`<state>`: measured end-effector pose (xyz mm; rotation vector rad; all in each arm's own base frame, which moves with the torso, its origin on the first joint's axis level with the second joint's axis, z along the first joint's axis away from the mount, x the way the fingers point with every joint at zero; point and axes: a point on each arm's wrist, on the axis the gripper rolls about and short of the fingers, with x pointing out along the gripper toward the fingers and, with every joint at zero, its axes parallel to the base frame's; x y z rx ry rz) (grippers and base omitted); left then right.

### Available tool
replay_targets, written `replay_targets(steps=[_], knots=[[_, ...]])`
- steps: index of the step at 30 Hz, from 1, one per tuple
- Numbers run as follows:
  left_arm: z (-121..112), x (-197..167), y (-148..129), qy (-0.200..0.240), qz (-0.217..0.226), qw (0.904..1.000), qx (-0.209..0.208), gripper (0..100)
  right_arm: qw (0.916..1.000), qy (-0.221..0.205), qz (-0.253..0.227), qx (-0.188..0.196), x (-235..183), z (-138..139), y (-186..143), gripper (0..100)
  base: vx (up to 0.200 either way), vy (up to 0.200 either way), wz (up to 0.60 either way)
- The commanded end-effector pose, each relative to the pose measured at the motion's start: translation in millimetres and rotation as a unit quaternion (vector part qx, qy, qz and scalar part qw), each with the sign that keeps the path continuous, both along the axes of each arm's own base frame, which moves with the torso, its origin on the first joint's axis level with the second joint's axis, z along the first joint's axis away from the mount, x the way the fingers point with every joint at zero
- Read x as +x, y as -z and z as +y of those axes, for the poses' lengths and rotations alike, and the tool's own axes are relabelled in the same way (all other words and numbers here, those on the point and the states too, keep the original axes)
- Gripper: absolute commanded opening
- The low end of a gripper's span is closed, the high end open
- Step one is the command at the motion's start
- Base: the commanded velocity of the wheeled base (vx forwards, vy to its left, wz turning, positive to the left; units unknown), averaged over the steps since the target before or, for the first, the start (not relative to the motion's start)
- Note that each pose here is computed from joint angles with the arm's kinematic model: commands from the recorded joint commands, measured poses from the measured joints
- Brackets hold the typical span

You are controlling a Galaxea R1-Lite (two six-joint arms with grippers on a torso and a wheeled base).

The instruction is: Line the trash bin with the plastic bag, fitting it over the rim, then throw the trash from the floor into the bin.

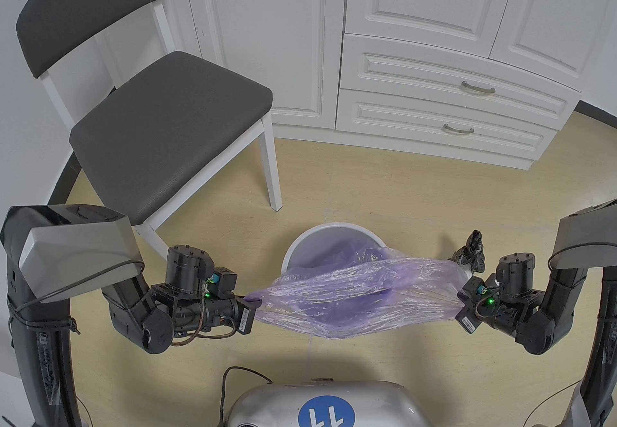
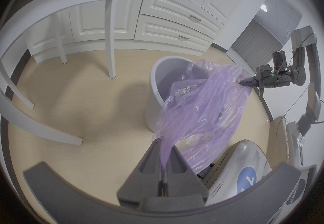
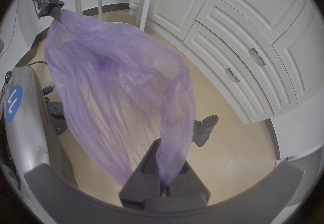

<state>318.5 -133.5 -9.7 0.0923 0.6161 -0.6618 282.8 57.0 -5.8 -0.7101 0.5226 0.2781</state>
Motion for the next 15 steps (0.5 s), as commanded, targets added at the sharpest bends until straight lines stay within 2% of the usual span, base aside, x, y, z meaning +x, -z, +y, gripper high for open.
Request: replay_targets(steps=[1, 7, 15], knots=[[-7, -4, 10, 0.011, 0.014, 0.9998, 0.007, 0, 0.9997, -0.017, 0.017, -0.004, -5, 9, 8, 0, 0.000, 0.000, 0.00], [-11, -8, 21, 0.022, 0.027, 0.9993, 0.016, 0, 0.9992, -0.026, 0.031, -0.008, -7, 14, 15, 0, 0.000, 0.000, 0.00], [-12, 3, 39, 0.016, 0.024, 0.9993, 0.025, 0, 0.9996, 0.004, 0.018, -0.021, 7, 16, 25, 0, 0.000, 0.000, 0.00]])
